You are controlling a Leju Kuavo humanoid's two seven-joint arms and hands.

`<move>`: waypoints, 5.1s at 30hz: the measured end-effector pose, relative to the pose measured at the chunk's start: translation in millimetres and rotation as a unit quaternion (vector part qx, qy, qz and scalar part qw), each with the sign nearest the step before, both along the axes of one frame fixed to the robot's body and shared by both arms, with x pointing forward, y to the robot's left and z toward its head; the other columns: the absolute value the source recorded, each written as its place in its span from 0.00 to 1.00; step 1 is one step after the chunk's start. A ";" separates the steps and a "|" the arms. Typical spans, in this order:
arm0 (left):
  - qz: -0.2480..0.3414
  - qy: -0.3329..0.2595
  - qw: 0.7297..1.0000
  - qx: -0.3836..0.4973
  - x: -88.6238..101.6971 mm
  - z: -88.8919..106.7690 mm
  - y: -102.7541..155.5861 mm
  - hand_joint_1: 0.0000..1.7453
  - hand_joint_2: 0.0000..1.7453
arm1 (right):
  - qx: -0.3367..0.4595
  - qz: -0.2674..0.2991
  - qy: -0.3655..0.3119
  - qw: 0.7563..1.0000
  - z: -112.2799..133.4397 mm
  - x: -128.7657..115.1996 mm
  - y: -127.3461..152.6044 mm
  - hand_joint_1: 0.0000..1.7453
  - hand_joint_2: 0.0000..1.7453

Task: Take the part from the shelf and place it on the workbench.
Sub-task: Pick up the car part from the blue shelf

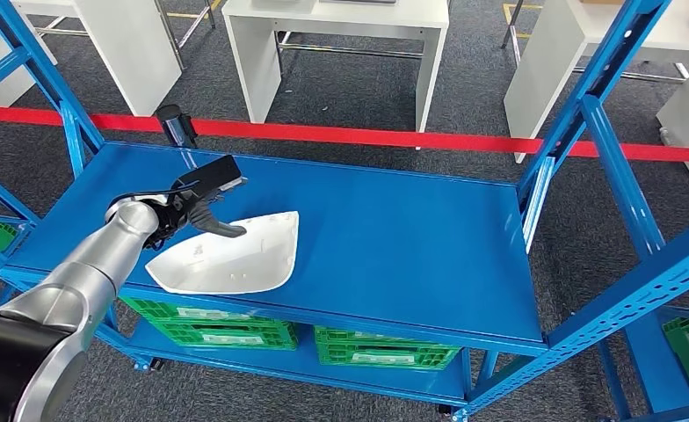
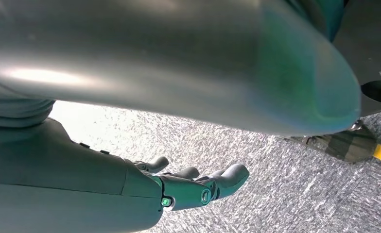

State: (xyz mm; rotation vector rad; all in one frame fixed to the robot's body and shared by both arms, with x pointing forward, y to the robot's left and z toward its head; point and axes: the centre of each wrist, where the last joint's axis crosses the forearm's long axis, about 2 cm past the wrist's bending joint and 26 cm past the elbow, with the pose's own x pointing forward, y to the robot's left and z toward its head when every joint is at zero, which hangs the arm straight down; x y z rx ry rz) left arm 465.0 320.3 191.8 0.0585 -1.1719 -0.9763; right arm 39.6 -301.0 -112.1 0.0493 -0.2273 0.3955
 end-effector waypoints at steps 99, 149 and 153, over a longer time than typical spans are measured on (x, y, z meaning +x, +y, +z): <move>-0.052 0.137 0.986 0.075 -8.9 -16.3 -4.5 0.00 1.00 | 0.020 0.001 0.001 1.000 -0.5 -4.4 7.8 0.00 0.00; -0.063 0.119 0.986 0.102 -7.5 -14.7 -9.0 0.00 1.00 | 0.029 -0.009 -0.021 0.999 -0.5 -4.1 11.7 0.00 0.00; -0.064 0.119 0.985 0.104 -7.5 -14.8 -9.2 0.00 1.00 | 0.029 -0.009 -0.022 0.999 -0.5 -4.1 11.7 0.00 0.00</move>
